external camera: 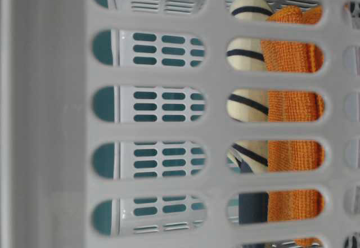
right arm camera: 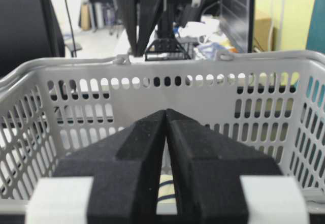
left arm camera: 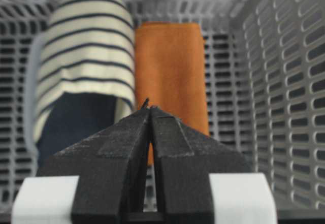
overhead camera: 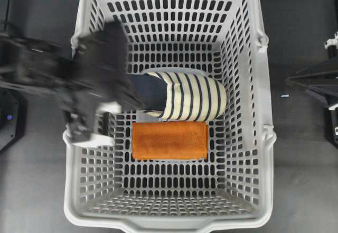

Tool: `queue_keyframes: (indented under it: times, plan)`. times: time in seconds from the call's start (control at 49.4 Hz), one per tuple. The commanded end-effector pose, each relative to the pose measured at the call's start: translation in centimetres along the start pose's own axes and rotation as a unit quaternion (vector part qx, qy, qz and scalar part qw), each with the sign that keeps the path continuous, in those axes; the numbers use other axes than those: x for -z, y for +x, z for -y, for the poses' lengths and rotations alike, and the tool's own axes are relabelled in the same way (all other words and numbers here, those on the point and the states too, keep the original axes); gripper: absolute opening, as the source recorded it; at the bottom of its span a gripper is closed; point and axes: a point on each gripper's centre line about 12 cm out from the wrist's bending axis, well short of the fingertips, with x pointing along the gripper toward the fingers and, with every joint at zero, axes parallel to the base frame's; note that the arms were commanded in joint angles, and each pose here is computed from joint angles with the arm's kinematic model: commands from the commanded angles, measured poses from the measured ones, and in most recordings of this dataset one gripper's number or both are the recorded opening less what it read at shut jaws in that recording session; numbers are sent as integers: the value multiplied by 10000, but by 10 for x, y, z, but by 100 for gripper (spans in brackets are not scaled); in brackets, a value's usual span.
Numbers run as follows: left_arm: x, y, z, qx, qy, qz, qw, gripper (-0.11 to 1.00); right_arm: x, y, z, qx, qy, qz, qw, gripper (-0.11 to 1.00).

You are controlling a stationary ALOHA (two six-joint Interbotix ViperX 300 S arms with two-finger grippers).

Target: Pick up the orange cloth from the shopping basket with the left arm.

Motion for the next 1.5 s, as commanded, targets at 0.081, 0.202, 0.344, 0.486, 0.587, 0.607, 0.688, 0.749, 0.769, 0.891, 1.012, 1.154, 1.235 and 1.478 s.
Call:
queue_keyframes:
  times: [0.081, 0.202, 0.344, 0.486, 0.587, 0.607, 0.688, 0.749, 0.769, 0.891, 1.012, 1.154, 1.235, 1.478]
  plan:
    - [-26, 26, 8, -4, 63, -565, 9984, 0, -3, 1, 0, 4, 22, 54, 10000, 0]
    - [-28, 48, 13, 4, 109, -871, 9961, 0, -3, 1, -1, -19, 24, 46, 10000, 0]
    - [-24, 64, 15, 2, 112, -1031, 9946, 0, -3, 1, -1, -19, 24, 53, 10000, 0]
    - [-19, 76, 15, -8, 103, -1168, 9931, 0, -2, 0, -1, -19, 24, 38, 10000, 0]
    - [-15, 81, 15, -15, 83, -1228, 9924, 4, 0, 0, -1, -18, 24, 7, 10000, 0]
    - [-14, 83, 15, -17, 77, -1251, 9921, 9, 0, 0, -1, -18, 24, 7, 10000, 0]
    - [-8, 91, 15, -24, 67, -1334, 9910, 30, 1, 0, -1, -18, 24, 0, 10000, 0]
    - [-3, 98, 17, -12, 89, -1395, 9902, 49, 2, 0, -1, -18, 24, -8, 10000, 0]
    - [-2, 101, 18, -9, 96, -1426, 9897, 55, 2, 0, -1, -18, 16, -16, 10000, 0]
    - [8, 119, 23, 8, 118, -1600, 9870, 85, 3, -1, -1, -18, 24, -23, 10000, 0]
    - [16, 134, 34, 66, 157, -1654, 9861, 90, 5, -1, -1, -17, 24, -46, 10000, 0]
    - [31, 151, 39, 87, 88, -1694, 9855, 90, 4, -1, -1, -17, 24, -39, 10000, 0]
    - [43, 160, 39, 83, 74, -1725, 9850, 90, 5, -1, -1, -17, 24, -46, 10000, 0]
    - [64, 176, 34, 76, 133, -1784, 9838, 90, 6, -1, 1, 21, 21, -53, 10000, 0]
